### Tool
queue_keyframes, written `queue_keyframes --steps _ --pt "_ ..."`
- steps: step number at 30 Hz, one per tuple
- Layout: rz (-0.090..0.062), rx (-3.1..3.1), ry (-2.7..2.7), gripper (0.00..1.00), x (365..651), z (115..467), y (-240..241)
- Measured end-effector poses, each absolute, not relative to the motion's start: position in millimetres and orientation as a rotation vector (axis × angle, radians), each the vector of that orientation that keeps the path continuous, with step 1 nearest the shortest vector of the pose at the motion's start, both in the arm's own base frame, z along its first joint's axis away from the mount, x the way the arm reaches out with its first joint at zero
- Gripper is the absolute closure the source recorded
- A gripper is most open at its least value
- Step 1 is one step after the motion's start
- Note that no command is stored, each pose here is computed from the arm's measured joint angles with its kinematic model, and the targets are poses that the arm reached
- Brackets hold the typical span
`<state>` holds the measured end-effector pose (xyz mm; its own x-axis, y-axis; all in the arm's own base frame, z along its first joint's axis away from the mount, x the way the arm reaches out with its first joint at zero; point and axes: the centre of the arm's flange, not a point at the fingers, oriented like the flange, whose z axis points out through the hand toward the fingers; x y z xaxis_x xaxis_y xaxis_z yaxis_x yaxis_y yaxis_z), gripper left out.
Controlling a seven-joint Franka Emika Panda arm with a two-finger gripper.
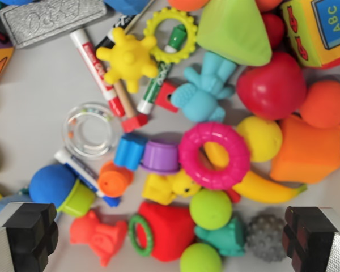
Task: Pick an object from the bin
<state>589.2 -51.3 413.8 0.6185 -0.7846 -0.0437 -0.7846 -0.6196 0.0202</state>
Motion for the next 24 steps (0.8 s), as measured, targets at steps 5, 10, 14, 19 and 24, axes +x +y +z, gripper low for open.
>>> queue_keyframes --steps 5,10,14,19,24 --pt "0.076 -2.825 1.37 0.0 589.2 413.8 -51.3" --pt "0.076 -2.825 1.37 0.0 589.2 413.8 -51.3" --pt "0.076 -2.826 1.37 0.0 589.1 413.7 -51.2" --pt "0.08 -2.829 1.363 0.0 589.2 411.5 -50.6" --pt "0.079 -2.84 1.342 0.0 590.3 405.8 -48.9"
